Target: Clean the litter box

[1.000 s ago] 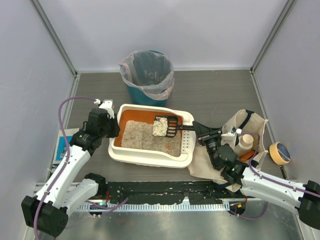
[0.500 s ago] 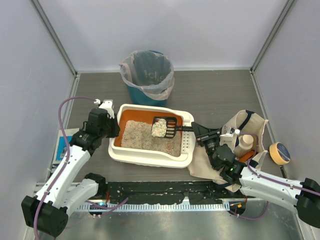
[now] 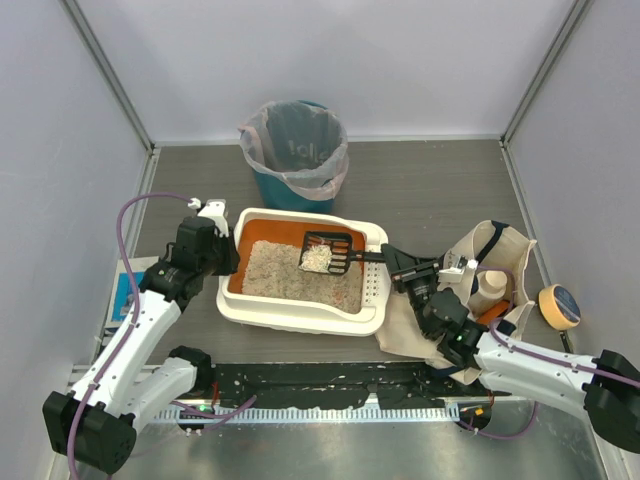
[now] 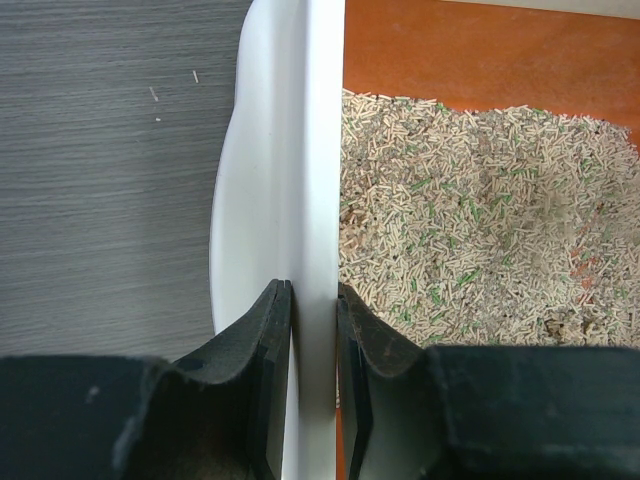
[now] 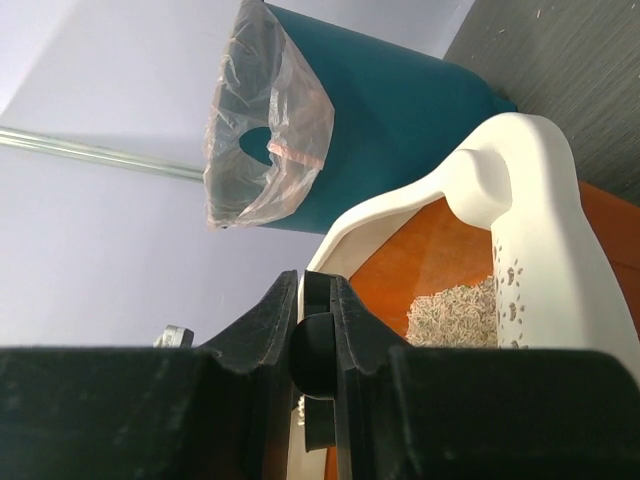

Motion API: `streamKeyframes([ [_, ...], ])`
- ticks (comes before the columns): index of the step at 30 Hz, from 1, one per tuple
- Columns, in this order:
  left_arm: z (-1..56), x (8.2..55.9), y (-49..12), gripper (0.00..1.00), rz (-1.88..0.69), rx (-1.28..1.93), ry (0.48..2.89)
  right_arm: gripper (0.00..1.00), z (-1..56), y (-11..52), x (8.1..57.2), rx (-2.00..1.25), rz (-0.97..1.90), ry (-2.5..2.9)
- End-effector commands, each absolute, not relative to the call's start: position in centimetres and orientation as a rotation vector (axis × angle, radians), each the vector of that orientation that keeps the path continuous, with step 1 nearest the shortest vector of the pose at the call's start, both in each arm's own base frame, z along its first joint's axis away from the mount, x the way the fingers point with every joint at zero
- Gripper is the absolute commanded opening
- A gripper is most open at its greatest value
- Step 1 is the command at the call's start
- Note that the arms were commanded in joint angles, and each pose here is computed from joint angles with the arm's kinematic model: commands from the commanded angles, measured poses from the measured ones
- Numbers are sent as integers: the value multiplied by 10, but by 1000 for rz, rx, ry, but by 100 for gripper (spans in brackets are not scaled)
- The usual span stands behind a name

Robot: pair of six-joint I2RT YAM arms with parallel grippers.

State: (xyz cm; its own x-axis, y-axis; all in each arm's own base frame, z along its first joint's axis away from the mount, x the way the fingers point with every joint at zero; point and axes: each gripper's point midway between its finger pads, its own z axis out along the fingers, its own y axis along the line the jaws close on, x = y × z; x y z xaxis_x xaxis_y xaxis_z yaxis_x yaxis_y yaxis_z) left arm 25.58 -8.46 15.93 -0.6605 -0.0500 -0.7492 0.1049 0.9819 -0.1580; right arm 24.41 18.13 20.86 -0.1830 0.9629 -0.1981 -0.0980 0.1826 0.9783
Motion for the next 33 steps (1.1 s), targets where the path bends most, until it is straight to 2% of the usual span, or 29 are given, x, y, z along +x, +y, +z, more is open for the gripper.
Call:
streamKeyframes([
  [1, 164, 256, -85, 25, -239, 43, 2261, 1, 238, 183, 246, 941, 1370, 1249],
  [5, 165, 256, -85, 25, -241, 41, 2257, 1, 228, 177, 250, 1036, 1385, 1228],
  [8, 166, 257, -84, 25, -241, 39, 2254, 1, 230, 190, 252, 963, 1378, 1297],
  [11, 165, 256, -85, 25, -245, 45, 2260, 1, 228, 176, 252, 1011, 1358, 1248],
  [14, 164, 256, -86, 25, -248, 45, 2262, 1, 243, 189, 252, 893, 1333, 1297],
  [17, 163, 257, -86, 25, -246, 46, 2265, 1, 235, 171, 253, 994, 1319, 1246],
  [20, 164, 257, -86, 25, -248, 45, 2262, 1, 252, 183, 251, 866, 1340, 1252],
  [24, 163, 257, -87, 25, -248, 48, 2267, 1, 236, 170, 253, 987, 1319, 1237],
  [27, 163, 257, -86, 25, -249, 46, 2267, 1, 249, 178, 251, 885, 1326, 1251],
  [31, 162, 257, -86, 25, -246, 46, 2270, 1, 235, 167, 253, 984, 1312, 1238],
  [33, 163, 257, -86, 25, -247, 46, 2268, 1, 251, 179, 249, 867, 1340, 1246],
])
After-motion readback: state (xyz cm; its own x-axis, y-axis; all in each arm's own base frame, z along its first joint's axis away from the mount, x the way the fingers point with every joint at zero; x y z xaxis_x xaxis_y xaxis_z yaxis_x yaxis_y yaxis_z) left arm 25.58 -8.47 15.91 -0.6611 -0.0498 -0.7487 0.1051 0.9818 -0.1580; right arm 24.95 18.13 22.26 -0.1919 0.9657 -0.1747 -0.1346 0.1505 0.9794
